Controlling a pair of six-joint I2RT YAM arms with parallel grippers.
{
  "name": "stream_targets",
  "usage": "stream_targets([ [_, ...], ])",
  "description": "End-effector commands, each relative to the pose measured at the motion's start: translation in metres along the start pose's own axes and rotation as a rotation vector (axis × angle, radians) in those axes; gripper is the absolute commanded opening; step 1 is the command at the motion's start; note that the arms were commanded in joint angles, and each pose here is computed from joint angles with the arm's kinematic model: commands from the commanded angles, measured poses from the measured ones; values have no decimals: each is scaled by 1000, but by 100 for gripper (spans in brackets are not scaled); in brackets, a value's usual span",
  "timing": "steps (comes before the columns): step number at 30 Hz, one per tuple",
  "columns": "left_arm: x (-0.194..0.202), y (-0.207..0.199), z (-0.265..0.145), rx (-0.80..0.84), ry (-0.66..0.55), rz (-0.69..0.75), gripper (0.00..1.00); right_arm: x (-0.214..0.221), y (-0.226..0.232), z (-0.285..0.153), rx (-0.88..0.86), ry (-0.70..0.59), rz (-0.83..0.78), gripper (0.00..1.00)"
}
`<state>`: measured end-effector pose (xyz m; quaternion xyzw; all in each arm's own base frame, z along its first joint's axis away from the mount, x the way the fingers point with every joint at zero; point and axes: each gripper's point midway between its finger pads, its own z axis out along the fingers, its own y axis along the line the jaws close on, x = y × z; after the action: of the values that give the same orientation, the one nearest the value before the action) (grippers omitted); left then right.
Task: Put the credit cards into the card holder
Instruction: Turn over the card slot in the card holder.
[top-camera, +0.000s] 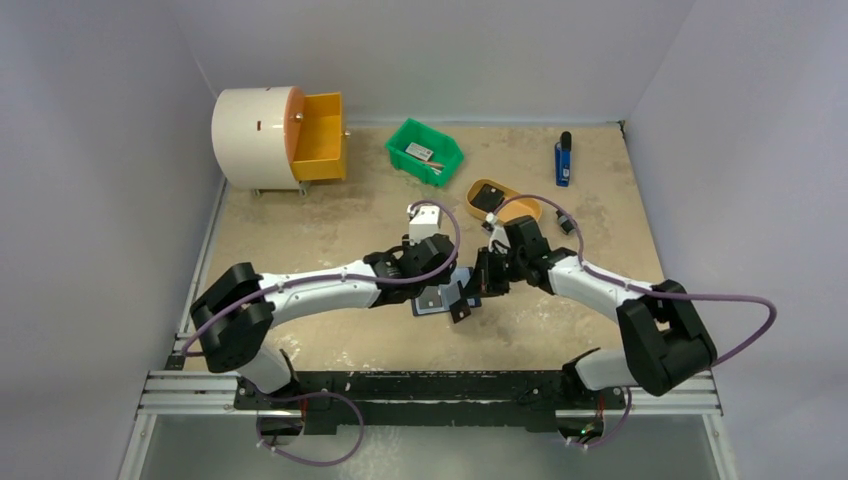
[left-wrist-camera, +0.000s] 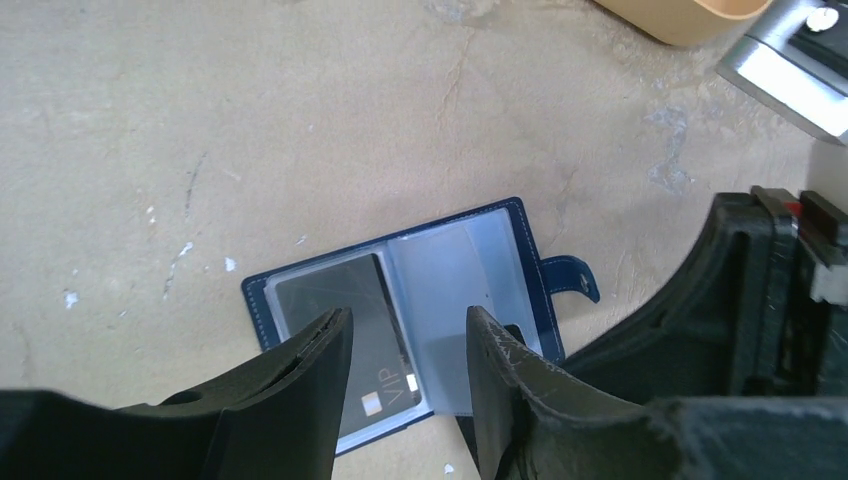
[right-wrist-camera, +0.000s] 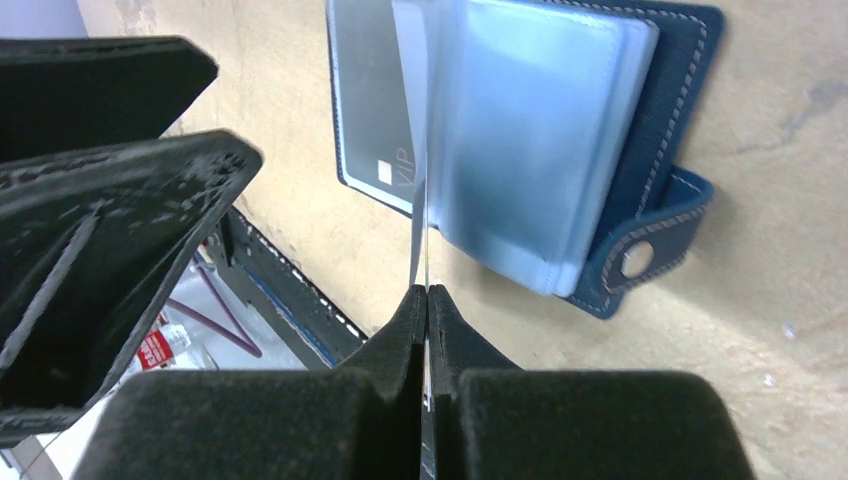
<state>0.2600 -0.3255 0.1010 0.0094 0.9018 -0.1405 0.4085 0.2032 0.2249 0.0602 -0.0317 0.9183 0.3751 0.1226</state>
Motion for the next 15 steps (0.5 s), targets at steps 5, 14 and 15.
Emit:
stream_targets([
  [5, -19, 14, -25, 11, -77, -72, 44, -20, 24, 16, -34, -19, -46, 0],
  [14, -10, 6, -20, 53, -56, -78, 40, -16, 23, 32, -5, 9, -44, 0],
  [15, -6, 6, -17, 53, -48, -70, 38, -16, 21, 33, 0, 8, -41, 0],
])
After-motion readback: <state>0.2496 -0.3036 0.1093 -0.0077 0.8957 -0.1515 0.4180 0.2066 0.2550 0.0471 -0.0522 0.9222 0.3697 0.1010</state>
